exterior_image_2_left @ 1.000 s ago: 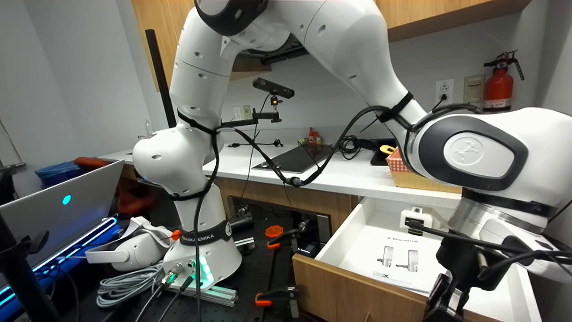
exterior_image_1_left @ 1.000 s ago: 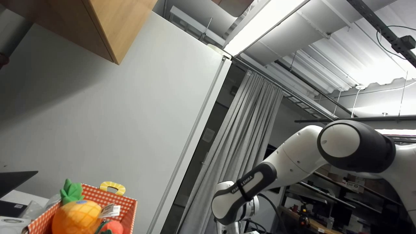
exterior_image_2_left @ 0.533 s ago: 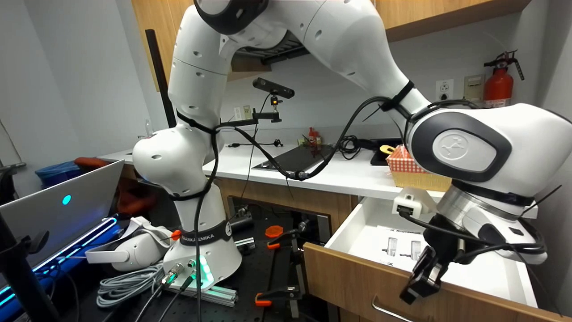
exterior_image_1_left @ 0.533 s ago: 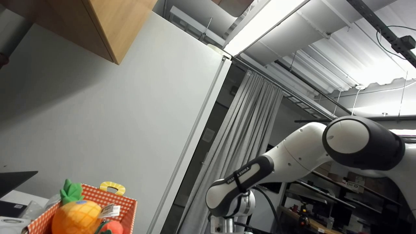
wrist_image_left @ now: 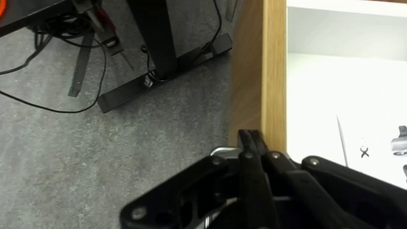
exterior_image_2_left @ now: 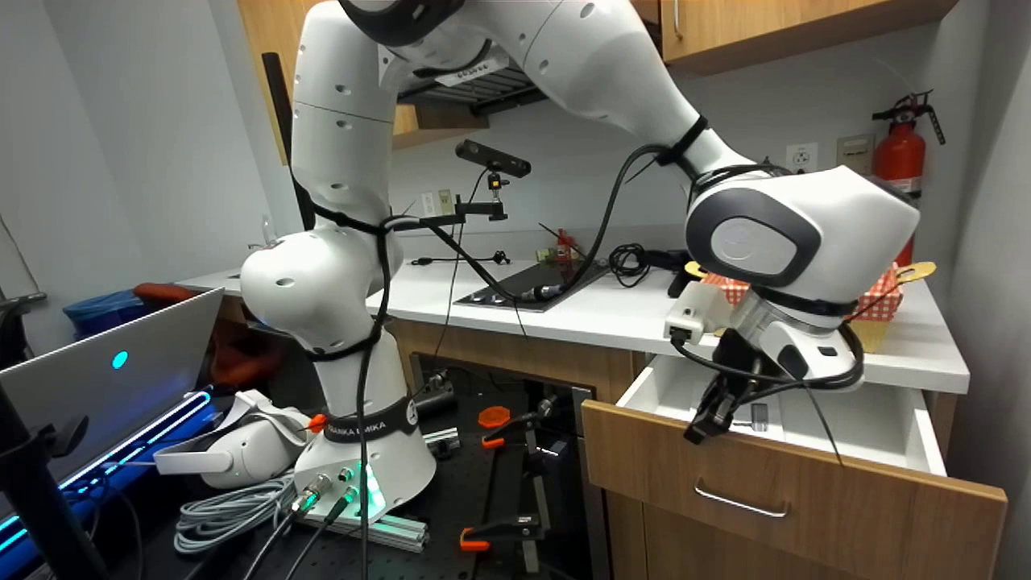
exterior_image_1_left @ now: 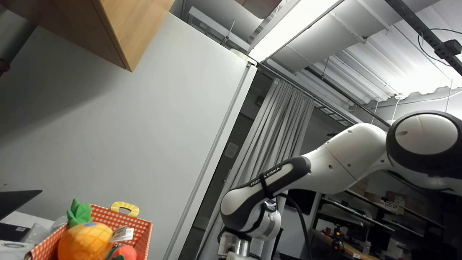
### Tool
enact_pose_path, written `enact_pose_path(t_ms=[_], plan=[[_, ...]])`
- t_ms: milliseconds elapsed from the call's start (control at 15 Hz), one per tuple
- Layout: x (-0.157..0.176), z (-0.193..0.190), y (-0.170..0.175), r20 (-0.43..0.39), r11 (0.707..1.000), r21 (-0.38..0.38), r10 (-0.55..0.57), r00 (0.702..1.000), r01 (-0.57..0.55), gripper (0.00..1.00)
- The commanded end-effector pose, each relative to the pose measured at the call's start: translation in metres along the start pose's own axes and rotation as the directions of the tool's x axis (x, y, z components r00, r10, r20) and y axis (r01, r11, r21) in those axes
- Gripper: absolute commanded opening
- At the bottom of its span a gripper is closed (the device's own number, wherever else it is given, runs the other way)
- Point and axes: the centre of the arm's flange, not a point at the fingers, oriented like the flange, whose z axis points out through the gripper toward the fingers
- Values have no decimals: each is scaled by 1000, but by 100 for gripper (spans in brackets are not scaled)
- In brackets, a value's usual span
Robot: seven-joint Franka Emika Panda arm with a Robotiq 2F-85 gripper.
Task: Close the drawer
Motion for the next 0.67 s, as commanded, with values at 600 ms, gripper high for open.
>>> enact_pose_path(t_ms=[600], plan=[[-75,2,-79,-217,937,295,-127,968,189,0]])
